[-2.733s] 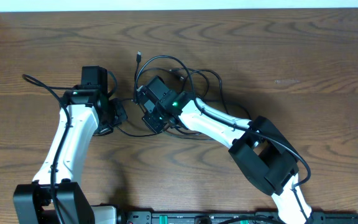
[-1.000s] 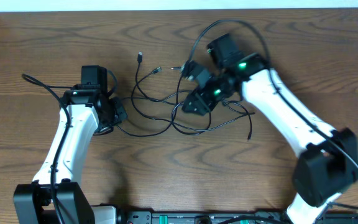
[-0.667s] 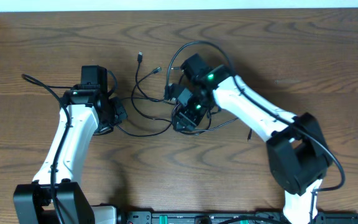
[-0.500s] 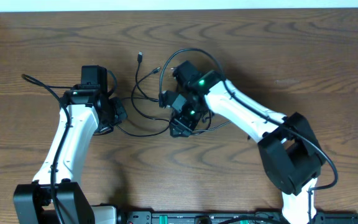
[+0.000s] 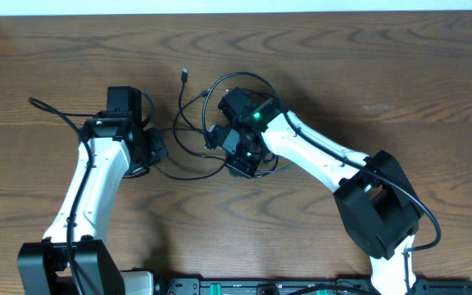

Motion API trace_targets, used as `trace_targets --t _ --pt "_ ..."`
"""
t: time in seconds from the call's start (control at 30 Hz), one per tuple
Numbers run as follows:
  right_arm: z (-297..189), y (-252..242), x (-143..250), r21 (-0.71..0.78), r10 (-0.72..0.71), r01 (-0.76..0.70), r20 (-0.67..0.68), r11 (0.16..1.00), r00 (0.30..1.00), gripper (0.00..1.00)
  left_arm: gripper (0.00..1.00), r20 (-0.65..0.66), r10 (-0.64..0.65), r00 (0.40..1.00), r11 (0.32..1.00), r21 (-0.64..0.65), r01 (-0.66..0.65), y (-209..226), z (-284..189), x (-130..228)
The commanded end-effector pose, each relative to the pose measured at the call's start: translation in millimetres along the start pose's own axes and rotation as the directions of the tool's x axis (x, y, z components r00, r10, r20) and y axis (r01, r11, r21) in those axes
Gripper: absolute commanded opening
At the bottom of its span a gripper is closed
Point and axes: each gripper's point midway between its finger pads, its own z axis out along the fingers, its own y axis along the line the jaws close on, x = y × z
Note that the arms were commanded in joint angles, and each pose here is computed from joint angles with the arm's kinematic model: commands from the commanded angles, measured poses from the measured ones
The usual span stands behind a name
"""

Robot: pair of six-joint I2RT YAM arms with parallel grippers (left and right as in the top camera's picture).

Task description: Untangle cables

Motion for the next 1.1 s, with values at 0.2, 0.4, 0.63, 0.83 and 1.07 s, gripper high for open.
trace_targets --t 0.2,0.4,0.63,0.83,1.07 --pt "2.7 -28.4 4.8 0.162 0.116 -0.112 -0.016 0.980 0.993 0.01 0.08 0.015 -0.010 1.000 1.000 -0.013 0.010 3.8 -3.0 -2.1" --pt "-35.2 -59.0 -14.3 0.256 0.251 -0.276 0.127 0.926 0.960 0.01 0.08 0.015 -0.010 1.000 1.000 -0.013 0.010 3.8 -3.0 -2.1" --pt "-151.3 -109.9 -35.0 0.222 0.413 -0.565 0.484 0.795 0.772 0.01 0.07 0.015 -0.010 1.000 1.000 -0.013 0.010 3.9 -3.0 -2.0" --pt "-253.4 -165.8 3.4 0.222 0.440 -0.767 0.709 0.602 0.551 0.01 0.08 0.015 -0.010 1.000 1.000 -0.013 0.010 3.8 -3.0 -2.1" --pt "-332.6 -221.1 83.6 0.256 0.400 -0.911 0.836 0.322 0.376 0.01 0.08 0.015 -0.010 1.000 1.000 -0.013 0.010 3.8 -3.0 -2.1"
